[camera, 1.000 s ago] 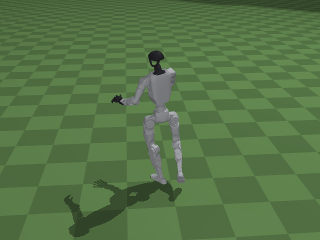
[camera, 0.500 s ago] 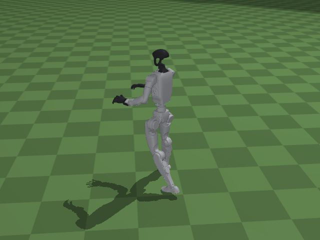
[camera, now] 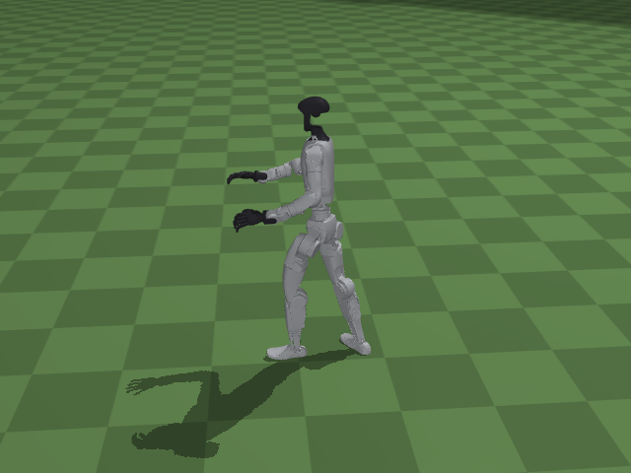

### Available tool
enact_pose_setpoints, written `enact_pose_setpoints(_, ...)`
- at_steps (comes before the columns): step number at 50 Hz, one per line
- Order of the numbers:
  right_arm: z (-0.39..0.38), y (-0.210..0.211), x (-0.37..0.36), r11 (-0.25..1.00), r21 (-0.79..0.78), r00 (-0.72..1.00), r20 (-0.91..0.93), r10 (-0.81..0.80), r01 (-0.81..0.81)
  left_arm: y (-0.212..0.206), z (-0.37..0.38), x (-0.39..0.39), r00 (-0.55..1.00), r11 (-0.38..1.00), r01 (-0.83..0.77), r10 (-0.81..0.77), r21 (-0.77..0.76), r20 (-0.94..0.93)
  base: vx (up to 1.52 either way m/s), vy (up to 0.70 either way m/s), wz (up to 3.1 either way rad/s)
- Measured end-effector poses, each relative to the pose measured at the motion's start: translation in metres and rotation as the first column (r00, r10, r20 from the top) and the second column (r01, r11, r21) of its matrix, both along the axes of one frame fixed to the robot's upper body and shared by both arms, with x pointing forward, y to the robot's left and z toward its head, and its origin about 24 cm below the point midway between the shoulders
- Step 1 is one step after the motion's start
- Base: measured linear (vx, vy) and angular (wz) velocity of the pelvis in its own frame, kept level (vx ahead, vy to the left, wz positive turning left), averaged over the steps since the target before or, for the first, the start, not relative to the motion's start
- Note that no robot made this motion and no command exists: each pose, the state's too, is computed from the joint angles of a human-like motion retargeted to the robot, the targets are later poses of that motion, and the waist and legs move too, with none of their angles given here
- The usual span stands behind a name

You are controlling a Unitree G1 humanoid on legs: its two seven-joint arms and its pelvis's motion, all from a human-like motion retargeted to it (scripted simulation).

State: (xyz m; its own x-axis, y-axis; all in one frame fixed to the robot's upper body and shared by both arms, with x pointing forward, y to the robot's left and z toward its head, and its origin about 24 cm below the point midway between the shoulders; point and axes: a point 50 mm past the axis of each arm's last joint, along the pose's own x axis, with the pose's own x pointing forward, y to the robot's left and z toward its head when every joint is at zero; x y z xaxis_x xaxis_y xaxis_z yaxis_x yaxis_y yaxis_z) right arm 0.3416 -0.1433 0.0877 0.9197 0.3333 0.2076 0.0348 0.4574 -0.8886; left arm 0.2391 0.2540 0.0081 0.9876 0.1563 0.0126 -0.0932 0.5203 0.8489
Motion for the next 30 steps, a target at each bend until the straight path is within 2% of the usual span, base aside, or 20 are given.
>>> enact_pose_setpoints(8, -0.01, 0.016, -0.001, 0.999, 0.049, 1.0, -0.028, 0.005, -0.004, 0.018, -0.005, -0.014, 0.998, 0.998, -0.044, 0.046, 0.036, -0.046, 0.6, 0.06, -0.14)
enact_pose_setpoints(16, -0.026, -0.001, -0.015, 0.991, 0.13, 0.995, -0.091, -0.034, 0.046, 0.029, -0.002, -0.019, 0.997, 0.996, -0.044, 0.048, 0.082, -0.056, 0.64, 0.19, 0.57)
enact_pose_setpoints(20, -0.03, -0.019, -0.023, 0.985, 0.151, 0.992, -0.107, -0.073, 0.089, 0.019, 0.005, -0.004, 1.0, 0.995, -0.002, 0.005, 0.1, -0.02, 0.52, 0.16, 1.18)
enact_pose_setpoints(30, -0.042, -0.055, -0.036, 0.973, 0.14, 0.975, -0.151, -0.16, 0.182, -0.041, 0.011, 0.041, 0.988, 0.986, 0.143, -0.147, 0.08, 0.046, 0.47, 0.06, 1.48)
